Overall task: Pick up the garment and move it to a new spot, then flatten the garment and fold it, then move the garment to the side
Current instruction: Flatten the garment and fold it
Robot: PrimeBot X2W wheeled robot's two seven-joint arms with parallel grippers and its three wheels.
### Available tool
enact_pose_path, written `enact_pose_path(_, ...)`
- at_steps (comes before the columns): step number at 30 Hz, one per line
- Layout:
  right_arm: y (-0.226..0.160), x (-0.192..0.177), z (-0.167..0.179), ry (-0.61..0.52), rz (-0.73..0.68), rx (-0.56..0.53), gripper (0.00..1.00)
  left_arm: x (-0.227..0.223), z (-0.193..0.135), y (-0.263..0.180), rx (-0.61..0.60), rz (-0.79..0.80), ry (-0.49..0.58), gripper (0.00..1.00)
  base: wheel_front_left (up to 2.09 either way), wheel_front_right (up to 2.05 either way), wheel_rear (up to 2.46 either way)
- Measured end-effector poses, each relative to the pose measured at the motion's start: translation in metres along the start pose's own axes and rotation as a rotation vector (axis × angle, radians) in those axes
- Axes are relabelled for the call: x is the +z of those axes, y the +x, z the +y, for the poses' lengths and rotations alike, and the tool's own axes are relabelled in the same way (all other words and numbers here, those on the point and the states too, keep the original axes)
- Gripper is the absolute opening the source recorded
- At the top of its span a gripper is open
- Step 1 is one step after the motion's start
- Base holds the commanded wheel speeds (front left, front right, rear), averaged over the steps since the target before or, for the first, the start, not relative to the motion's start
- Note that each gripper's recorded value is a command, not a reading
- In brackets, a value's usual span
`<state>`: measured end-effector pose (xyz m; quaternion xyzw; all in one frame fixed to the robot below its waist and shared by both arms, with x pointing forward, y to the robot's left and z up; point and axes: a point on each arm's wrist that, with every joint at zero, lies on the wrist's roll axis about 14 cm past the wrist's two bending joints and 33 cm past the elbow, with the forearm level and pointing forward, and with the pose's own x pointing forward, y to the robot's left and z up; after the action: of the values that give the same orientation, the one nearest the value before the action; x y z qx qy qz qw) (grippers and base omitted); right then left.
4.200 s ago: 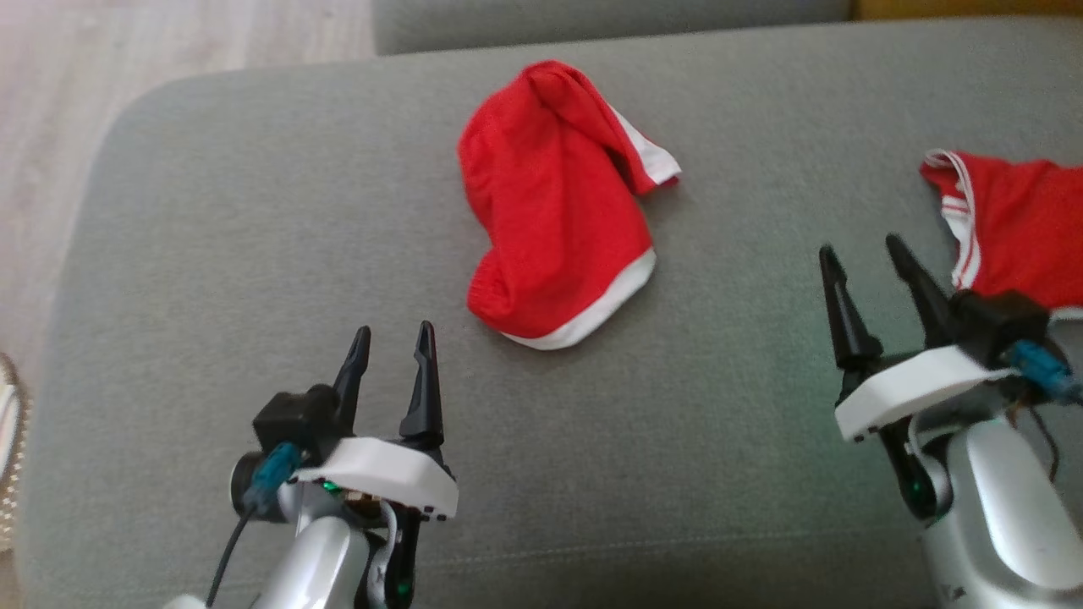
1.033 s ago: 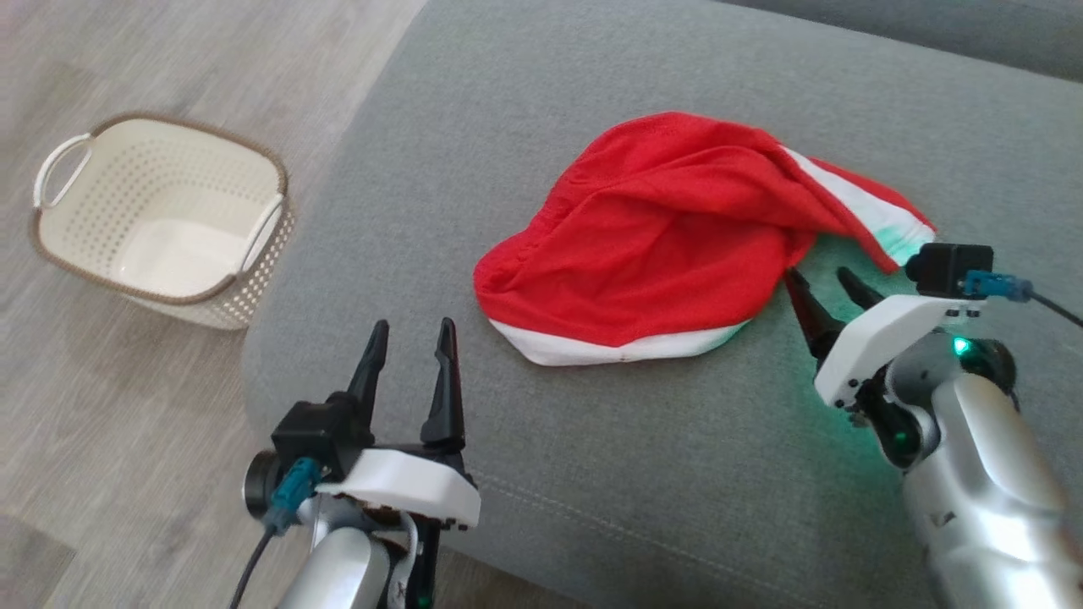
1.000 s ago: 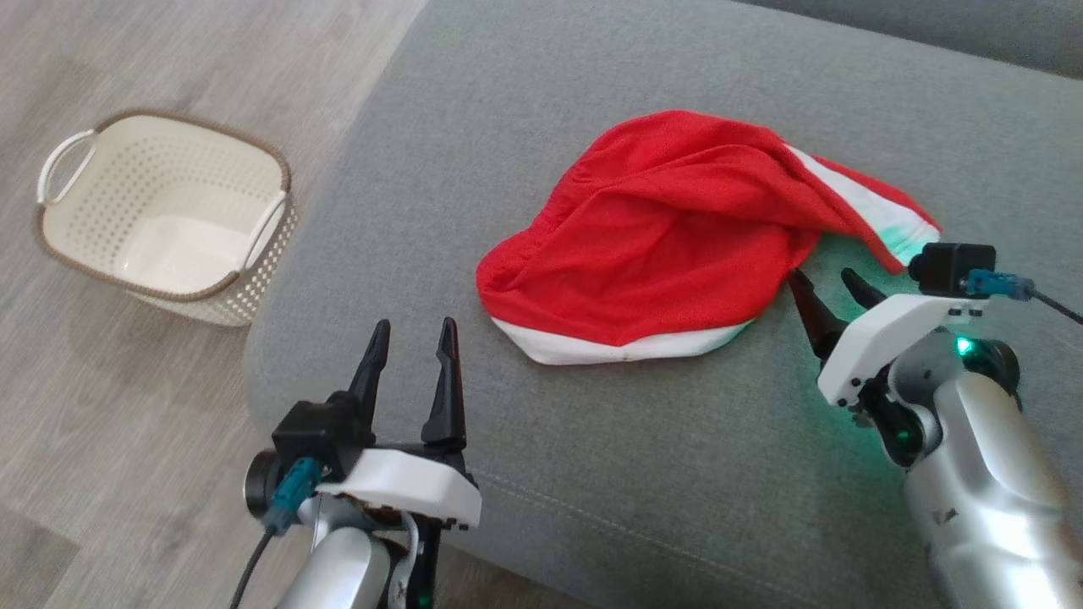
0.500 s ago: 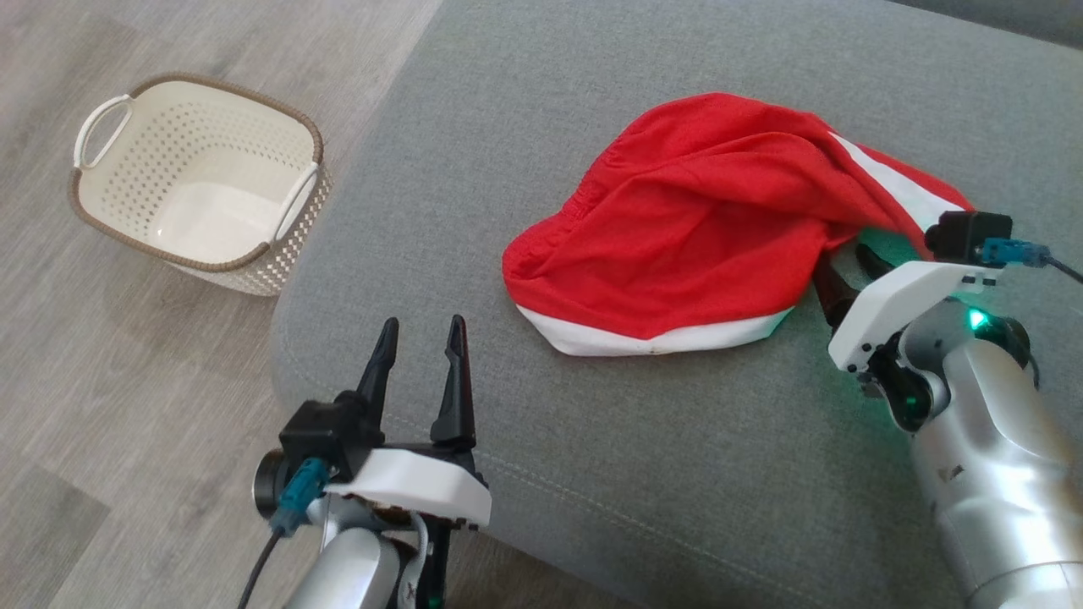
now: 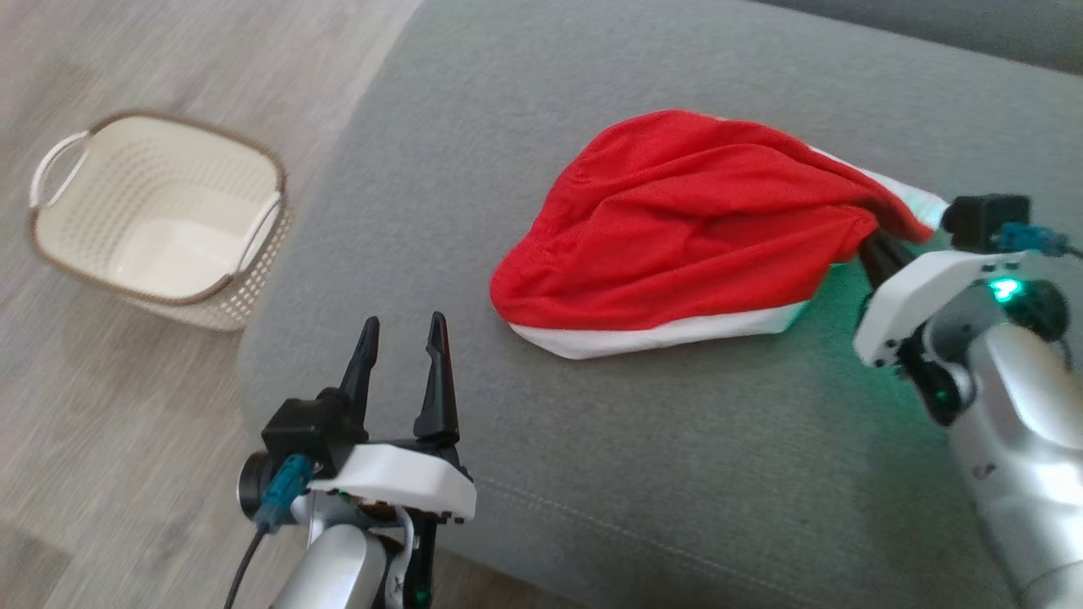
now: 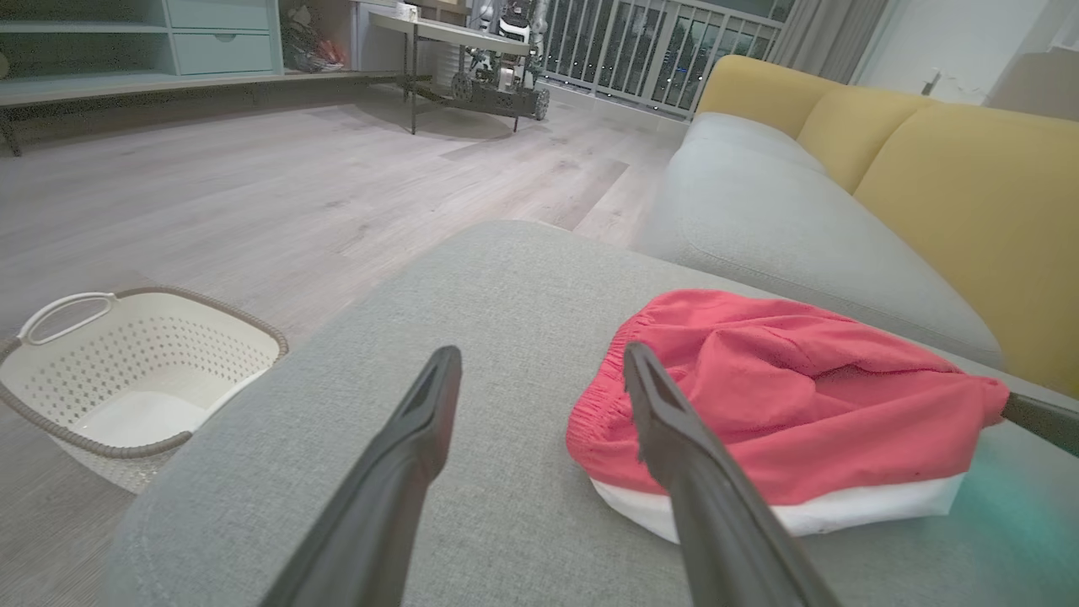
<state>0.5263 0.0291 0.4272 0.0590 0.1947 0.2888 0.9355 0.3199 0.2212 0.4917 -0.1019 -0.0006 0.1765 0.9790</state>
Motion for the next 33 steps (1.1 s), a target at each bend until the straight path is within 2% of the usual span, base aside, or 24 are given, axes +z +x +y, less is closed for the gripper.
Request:
enact_pose_path(5,-0.023,0.020,-0.027,-0.109,-0.001,-0.041,0.00,0.002,-0.015,0.002,-0.056,-0.009,-0.016,1.00,0.00,0.00,0.00)
enact_pose_path(10,-0.054,0.029,-0.062,-0.254,0.081,-0.118,0.00,0.005,-0.030,0.001,-0.117,-0.021,-0.029,1.00,0.00,0.00,0.00)
enact_pose_path(16,-0.098,0.039,-0.095,-0.328,0.179,-0.228,0.00,0.006,-0.038,-0.008,-0.155,-0.031,-0.043,1.00,0.00,0.00,0.00)
enact_pose_path(23,-0.136,0.023,-0.103,-0.353,0.321,-0.268,0.00,0.006,-0.040,-0.020,-0.177,-0.034,-0.056,1.00,0.00,0.00,0.00)
enact_pose_path(27,-0.136,0.019,-0.099,-0.321,0.336,-0.250,0.00,0.000,-0.038,-0.023,-0.178,-0.015,-0.051,1.00,0.00,0.00,0.00)
enact_pose_path(33,-0.102,0.027,-0.108,-0.336,0.307,-0.259,0.00,-0.009,-0.043,-0.019,-0.185,0.019,-0.032,1.00,0.00,0.00,0.00)
